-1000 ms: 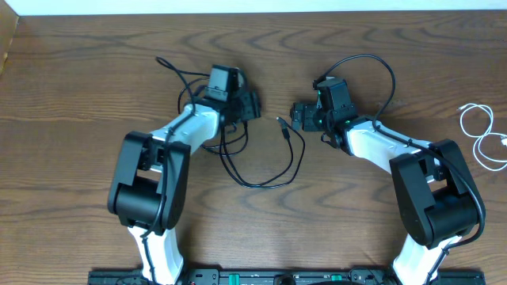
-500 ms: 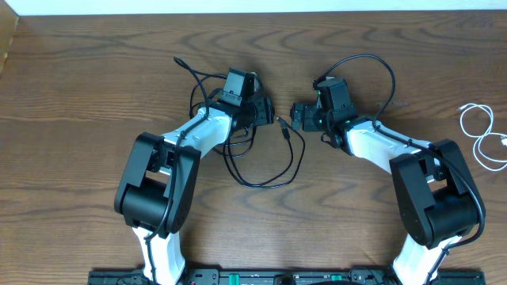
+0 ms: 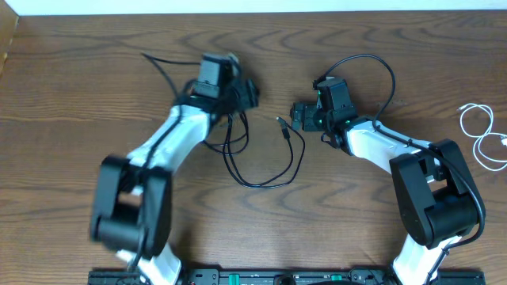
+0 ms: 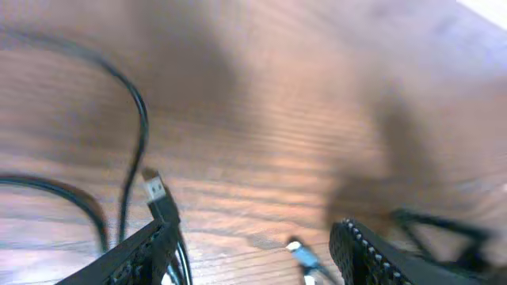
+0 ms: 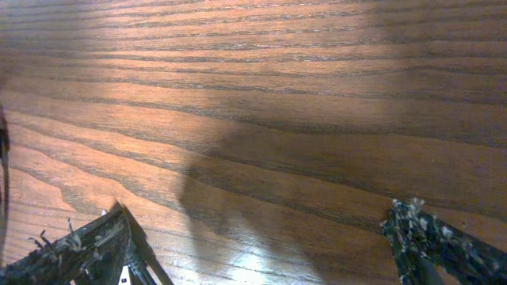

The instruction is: Untangle cables

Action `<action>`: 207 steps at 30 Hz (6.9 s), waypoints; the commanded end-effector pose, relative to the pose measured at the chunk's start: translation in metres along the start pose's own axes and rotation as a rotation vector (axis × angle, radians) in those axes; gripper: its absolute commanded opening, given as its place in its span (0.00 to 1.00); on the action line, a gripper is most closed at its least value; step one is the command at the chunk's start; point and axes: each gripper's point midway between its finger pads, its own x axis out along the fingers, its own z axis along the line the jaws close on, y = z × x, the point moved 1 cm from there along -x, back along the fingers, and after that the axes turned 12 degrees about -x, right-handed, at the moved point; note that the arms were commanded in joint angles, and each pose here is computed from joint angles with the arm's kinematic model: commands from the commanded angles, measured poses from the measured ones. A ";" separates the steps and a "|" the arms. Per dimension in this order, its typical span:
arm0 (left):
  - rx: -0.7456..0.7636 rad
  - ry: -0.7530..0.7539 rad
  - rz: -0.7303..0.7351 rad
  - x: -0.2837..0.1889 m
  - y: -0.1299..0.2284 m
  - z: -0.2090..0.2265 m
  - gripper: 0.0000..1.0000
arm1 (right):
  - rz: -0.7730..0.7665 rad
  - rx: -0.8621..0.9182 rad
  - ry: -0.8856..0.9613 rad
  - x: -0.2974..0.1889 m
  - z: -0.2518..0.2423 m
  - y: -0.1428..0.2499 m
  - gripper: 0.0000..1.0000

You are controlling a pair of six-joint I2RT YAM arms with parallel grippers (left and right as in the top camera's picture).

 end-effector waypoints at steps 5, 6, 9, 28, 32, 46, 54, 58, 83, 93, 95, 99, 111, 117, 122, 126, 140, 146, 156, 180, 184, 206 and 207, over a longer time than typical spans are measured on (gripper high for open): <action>-0.071 -0.120 -0.151 -0.056 -0.044 0.030 0.67 | 0.023 -0.010 0.016 0.004 -0.002 0.010 0.99; -0.087 -0.166 -0.160 -0.059 -0.046 0.042 0.67 | 0.023 -0.010 0.016 0.004 -0.002 0.010 0.99; -0.131 -0.299 -0.158 -0.063 -0.045 0.079 0.66 | 0.023 -0.011 0.017 0.004 -0.003 0.010 0.99; -0.223 -0.550 -0.117 -0.063 -0.037 0.157 0.38 | 0.019 -0.006 0.016 0.004 -0.002 0.009 0.99; -0.224 -0.553 -0.113 -0.061 -0.036 0.159 0.34 | 0.000 0.043 -0.006 0.004 0.001 0.004 0.99; -0.253 -0.626 -0.007 -0.054 -0.004 0.181 0.09 | -0.025 0.066 -0.063 0.003 0.012 -0.004 0.99; -0.310 -0.600 -0.035 -0.049 -0.008 0.178 0.17 | -0.027 0.065 -0.051 0.003 0.010 -0.004 0.99; -0.306 -0.581 -0.058 -0.046 -0.014 0.175 0.22 | -0.022 0.055 -0.043 0.003 0.009 -0.003 0.99; -0.618 -0.619 -0.070 -0.094 -0.026 0.252 0.16 | 0.004 -0.128 -0.417 -0.033 0.133 -0.052 0.43; -0.619 -0.620 -0.070 -0.094 -0.026 0.253 0.24 | 0.037 -0.259 -0.358 -0.012 0.192 -0.007 0.64; -0.619 -0.620 -0.070 -0.094 -0.026 0.253 0.25 | 0.044 -0.288 -0.325 -0.002 0.201 0.006 0.62; -0.619 -0.620 -0.070 -0.094 -0.026 0.253 0.25 | 0.088 -0.329 -0.257 0.014 0.205 0.034 0.48; -0.619 -0.619 -0.071 -0.094 -0.026 0.253 0.26 | 0.102 -0.353 0.004 0.027 0.161 0.041 0.25; -0.619 -0.619 -0.071 -0.094 -0.026 0.252 0.26 | 0.112 -0.339 0.046 0.029 0.145 0.038 0.29; -0.619 -0.619 -0.071 -0.094 -0.026 0.252 0.26 | 0.110 -0.316 0.012 0.030 0.144 0.034 0.41; -0.619 -0.619 -0.071 -0.094 -0.026 0.252 0.26 | 0.091 -0.309 -0.020 0.031 0.150 0.029 0.48; -0.619 -0.619 -0.071 -0.094 -0.026 0.252 0.27 | -0.154 -0.394 -0.114 -0.007 0.193 -0.067 0.73; -0.619 -0.619 -0.070 -0.094 -0.026 0.252 0.34 | -0.136 -0.399 -0.109 -0.008 0.192 -0.064 0.69; -0.620 -0.618 -0.071 -0.094 -0.026 0.252 0.34 | -0.017 -0.393 -0.081 -0.003 0.176 -0.039 0.01; -0.633 -0.543 -0.029 -0.087 -0.023 0.241 0.34 | 0.350 -0.086 -0.619 0.011 0.190 0.024 0.33; -0.633 -0.543 -0.029 -0.087 -0.023 0.241 0.34 | 0.393 -0.056 -0.602 0.023 0.186 0.039 0.34; -0.633 -0.543 -0.029 -0.087 -0.023 0.241 0.34 | 0.405 -0.050 -0.604 0.031 0.198 0.049 0.33; -0.634 -0.543 -0.029 -0.087 -0.023 0.240 0.34 | 0.412 -0.042 -0.604 0.030 0.200 0.051 0.33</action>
